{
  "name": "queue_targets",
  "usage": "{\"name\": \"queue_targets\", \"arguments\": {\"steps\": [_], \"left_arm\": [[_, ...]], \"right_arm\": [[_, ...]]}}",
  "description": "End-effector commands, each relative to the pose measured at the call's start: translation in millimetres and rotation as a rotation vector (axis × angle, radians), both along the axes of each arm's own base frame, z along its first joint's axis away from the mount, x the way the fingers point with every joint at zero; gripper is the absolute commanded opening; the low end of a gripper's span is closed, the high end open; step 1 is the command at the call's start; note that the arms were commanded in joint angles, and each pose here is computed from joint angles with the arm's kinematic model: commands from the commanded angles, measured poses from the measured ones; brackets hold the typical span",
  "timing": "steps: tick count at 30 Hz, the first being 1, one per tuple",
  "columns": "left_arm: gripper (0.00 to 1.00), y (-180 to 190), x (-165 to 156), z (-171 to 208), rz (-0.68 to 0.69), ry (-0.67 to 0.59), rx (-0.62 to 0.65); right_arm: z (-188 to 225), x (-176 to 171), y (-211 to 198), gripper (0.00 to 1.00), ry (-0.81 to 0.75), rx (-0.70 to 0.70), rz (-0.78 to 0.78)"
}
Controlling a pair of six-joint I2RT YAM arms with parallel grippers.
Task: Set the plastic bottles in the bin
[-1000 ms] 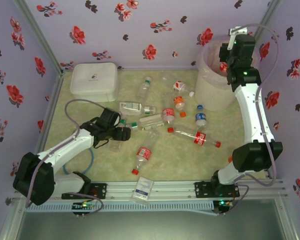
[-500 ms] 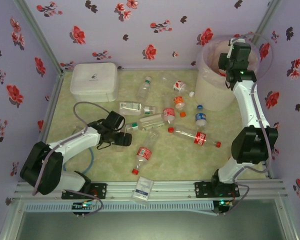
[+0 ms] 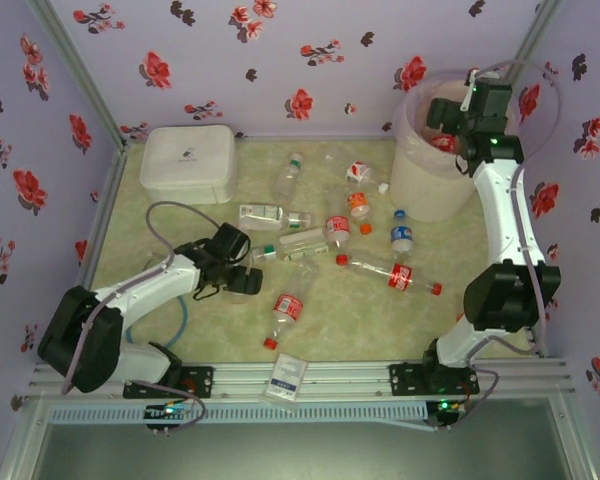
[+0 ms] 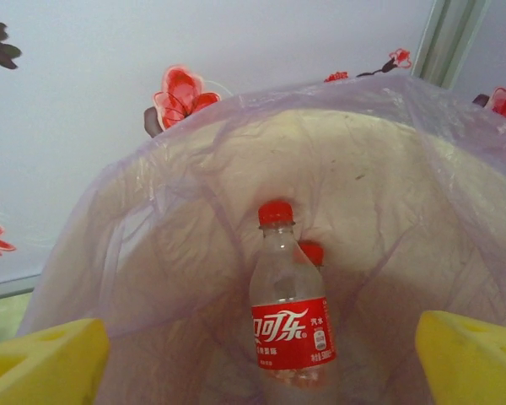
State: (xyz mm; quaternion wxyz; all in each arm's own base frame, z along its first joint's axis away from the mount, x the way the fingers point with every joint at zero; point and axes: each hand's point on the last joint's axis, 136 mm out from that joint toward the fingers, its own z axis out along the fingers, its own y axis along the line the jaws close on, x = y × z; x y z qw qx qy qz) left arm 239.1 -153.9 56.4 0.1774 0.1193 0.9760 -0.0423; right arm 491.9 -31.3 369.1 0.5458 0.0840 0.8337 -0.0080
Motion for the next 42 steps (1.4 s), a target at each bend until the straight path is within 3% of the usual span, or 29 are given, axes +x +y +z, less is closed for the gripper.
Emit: {"name": "queue_targets", "arguments": {"steps": [1, 10, 15, 24, 32, 42], "left_arm": [[1.0, 3.0, -1.6, 5.9, 0.016, -0.002, 0.02], [1.0, -0.2, -11.1, -5.3, 0.064, -0.001, -0.024], [0.93, 2.1, -7.9, -2.9, 0.052, -0.014, 0.003], [0.61, 3.5, -4.1, 4.6, 0.058, -0.021, 0.02], [0.47, 5.7, 5.5, 38.5, 0.016, -0.046, 0.062], [0.26, -6.7, 22.7, 90.4, -0.007, -0.174, -0.014]], "right_arm": [[29.8, -25.3, 3.3, 0.99, -0.045, 0.029, 0.011], [47.8, -78.8, 28.0, 1.0, -0.054, 0.133, 0.107], [50.1, -107.0, 56.3, 0.99, -0.055, 0.241, 0.228], [35.9, -151.8, 97.8, 0.99, -0.017, 0.398, 0.397], [10.3, -188.0, 113.0, 0.95, 0.06, 0.459, 0.46], [3.5, -199.2, 138.9, 0.87, 0.06, 0.554, 0.522]]}}
